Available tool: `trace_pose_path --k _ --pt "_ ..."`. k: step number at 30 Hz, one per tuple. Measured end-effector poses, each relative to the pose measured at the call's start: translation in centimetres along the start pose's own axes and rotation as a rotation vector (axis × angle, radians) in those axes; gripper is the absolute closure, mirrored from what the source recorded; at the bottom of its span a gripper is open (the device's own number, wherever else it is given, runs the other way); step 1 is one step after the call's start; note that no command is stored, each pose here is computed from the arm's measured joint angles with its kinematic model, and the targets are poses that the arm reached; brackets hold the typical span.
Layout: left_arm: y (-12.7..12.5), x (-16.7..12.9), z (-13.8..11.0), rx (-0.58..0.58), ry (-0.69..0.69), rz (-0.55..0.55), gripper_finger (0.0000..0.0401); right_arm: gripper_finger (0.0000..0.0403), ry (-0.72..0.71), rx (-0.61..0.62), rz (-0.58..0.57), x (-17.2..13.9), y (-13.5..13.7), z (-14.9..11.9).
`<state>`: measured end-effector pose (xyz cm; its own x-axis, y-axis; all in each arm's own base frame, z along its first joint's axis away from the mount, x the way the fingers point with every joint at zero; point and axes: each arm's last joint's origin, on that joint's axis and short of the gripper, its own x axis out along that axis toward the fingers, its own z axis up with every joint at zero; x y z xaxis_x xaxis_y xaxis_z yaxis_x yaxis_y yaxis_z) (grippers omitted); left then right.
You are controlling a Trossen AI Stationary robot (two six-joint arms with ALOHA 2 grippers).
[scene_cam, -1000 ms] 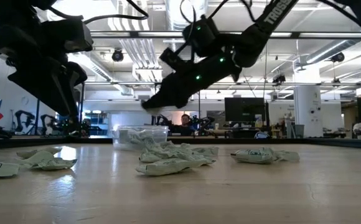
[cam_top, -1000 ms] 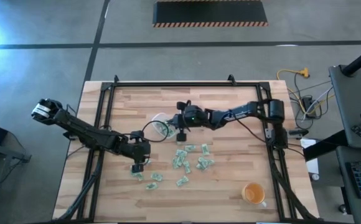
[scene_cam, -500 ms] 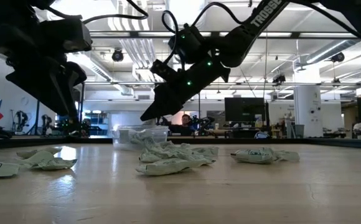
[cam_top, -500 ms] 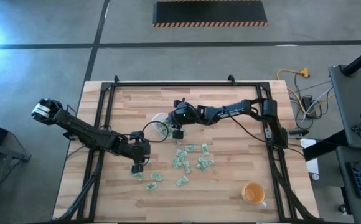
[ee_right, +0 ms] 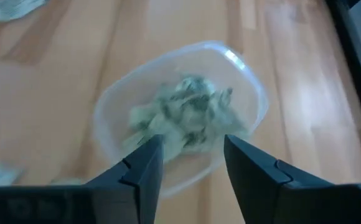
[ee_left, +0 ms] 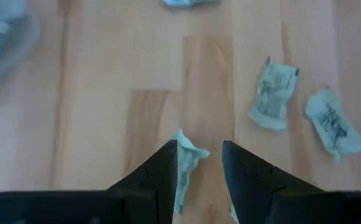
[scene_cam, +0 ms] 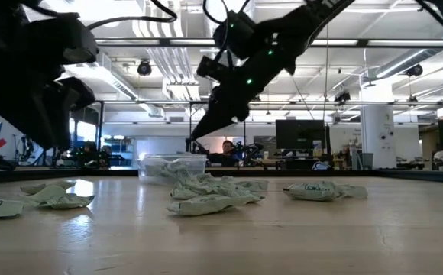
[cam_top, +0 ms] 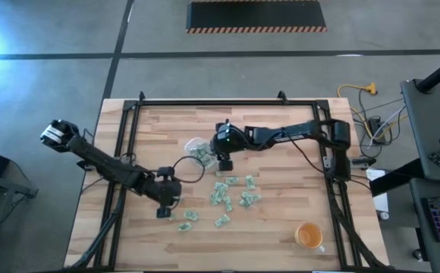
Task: Pick and place Stevia / Truvia into bins
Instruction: Put the stevia packet into the transparent bin
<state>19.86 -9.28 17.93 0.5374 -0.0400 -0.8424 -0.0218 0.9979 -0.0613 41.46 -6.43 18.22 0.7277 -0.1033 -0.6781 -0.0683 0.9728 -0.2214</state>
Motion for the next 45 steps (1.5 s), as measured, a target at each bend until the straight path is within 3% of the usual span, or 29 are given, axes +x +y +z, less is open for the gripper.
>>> trace_pose_path --k 10,29,39,45 --pt "-0.5 2.6 -1.0 0.05 0.117 0.054 0.0292 0.0262 0.014 -0.048 0.221 -3.9 2.3 -1.4" --pt "-0.4 3.8 -0.7 0.143 0.096 0.107 0.0292 0.0289 -0.147 0.0 0.193 -11.3 4.0 -4.7" --pt "-0.4 4.2 -0.7 0.199 0.11 0.103 0.0293 0.0296 -0.204 -0.003 0.183 -12.8 4.3 -4.9" --pt "-0.5 3.6 -0.4 0.193 0.081 0.097 0.0332 0.0304 -0.201 -0.003 0.176 -12.8 4.3 -5.0"
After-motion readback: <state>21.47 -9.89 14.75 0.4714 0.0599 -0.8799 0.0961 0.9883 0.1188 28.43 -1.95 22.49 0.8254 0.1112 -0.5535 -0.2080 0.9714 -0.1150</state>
